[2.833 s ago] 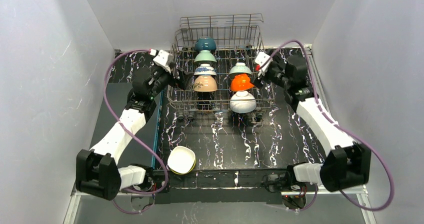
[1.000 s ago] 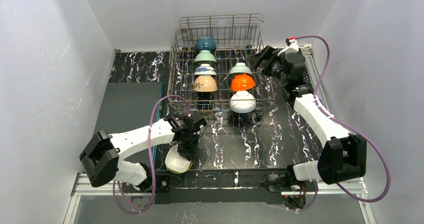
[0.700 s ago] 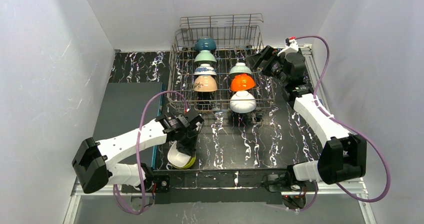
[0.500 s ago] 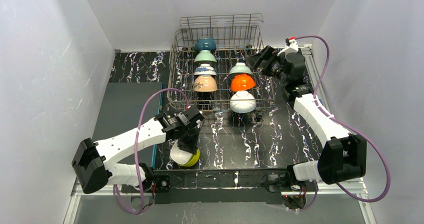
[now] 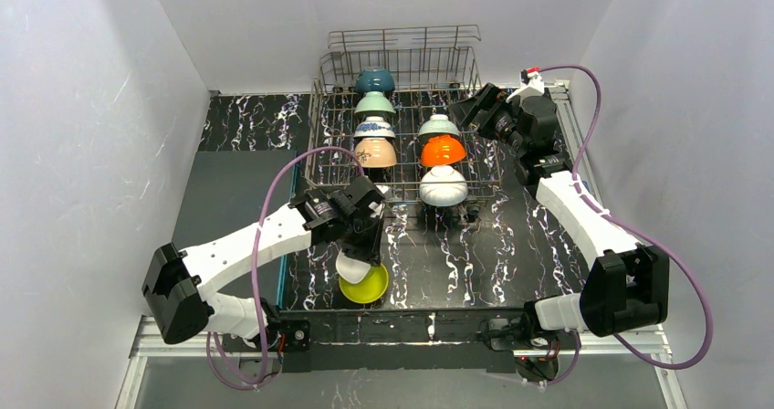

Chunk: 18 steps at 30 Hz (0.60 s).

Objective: Load the bowls into the dish rack
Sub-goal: Pick up the bowl from the center of the board.

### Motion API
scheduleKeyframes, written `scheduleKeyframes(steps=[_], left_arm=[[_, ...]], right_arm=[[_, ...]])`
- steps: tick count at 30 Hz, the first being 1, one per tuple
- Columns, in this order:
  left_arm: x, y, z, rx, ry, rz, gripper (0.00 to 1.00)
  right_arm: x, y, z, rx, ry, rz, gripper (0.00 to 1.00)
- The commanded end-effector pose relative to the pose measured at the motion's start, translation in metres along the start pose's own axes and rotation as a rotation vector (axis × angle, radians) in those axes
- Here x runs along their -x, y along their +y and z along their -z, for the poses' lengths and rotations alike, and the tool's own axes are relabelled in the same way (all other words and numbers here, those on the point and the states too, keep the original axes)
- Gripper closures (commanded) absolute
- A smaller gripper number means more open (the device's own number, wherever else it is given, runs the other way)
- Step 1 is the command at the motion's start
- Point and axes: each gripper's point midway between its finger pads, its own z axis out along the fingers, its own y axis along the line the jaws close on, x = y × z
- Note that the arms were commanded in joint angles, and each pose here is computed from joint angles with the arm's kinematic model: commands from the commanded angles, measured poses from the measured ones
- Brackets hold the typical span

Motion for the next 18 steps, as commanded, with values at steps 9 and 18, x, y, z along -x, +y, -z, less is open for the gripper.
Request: scheduleKeyframes(steps=[9, 18], left_arm=[[0.085, -0.090, 0.078, -0.590, -0.215, -0.040, 1.00], [0.185, -0.090, 0.149, -0.767, -0.458, 0.011, 1.00]], right_arm=[[0.013, 0.031, 0.003, 0.150, -0.021, 0.051, 0.01], [0.011, 0.049, 0.007, 0.227, 0.026, 0.094, 0.01]])
